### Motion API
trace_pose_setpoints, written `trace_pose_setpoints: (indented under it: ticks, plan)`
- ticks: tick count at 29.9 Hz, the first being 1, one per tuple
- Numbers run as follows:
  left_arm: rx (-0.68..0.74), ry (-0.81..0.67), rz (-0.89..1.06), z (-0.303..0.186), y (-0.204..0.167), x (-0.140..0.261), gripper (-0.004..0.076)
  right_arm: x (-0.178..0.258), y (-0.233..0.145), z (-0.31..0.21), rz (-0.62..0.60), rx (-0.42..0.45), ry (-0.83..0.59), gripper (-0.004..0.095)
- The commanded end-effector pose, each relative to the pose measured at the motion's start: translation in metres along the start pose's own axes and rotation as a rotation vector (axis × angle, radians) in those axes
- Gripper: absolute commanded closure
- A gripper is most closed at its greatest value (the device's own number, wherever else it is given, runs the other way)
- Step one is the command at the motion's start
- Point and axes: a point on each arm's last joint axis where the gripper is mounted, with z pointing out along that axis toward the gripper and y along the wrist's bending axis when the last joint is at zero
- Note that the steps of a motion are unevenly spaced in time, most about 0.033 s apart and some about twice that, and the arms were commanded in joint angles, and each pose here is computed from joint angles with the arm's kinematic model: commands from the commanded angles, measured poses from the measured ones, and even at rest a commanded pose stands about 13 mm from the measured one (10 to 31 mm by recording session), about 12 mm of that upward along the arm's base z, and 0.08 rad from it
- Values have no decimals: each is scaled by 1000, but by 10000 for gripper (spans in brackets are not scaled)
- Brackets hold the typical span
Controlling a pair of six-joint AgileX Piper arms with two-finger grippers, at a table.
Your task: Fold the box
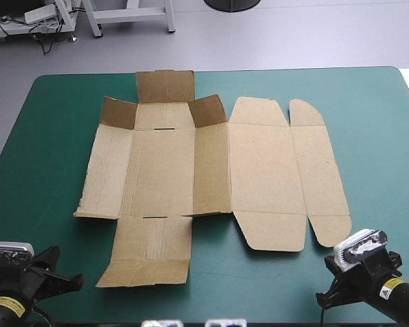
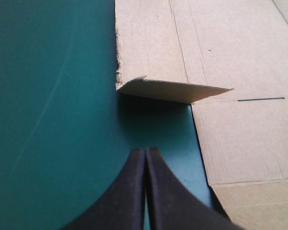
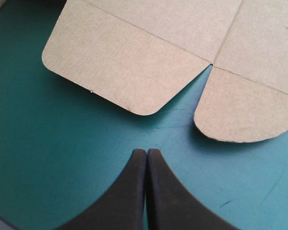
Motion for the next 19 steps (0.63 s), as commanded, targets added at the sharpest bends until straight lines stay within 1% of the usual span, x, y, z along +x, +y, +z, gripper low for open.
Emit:
trace_pose_setpoints:
  ticks: [1, 12, 19]
  plan:
    - [14, -72, -6, -4, -1, -12, 734, -10, 0, -4, 0, 1, -69, 925]
    - [17, -69, -9, -3, -1, -12, 734, -10, 0, -4, 0, 1, -69, 925]
    - [15, -54, -11, -5, -1, -11, 734, -10, 1, -4, 24, -8, -68, 925]
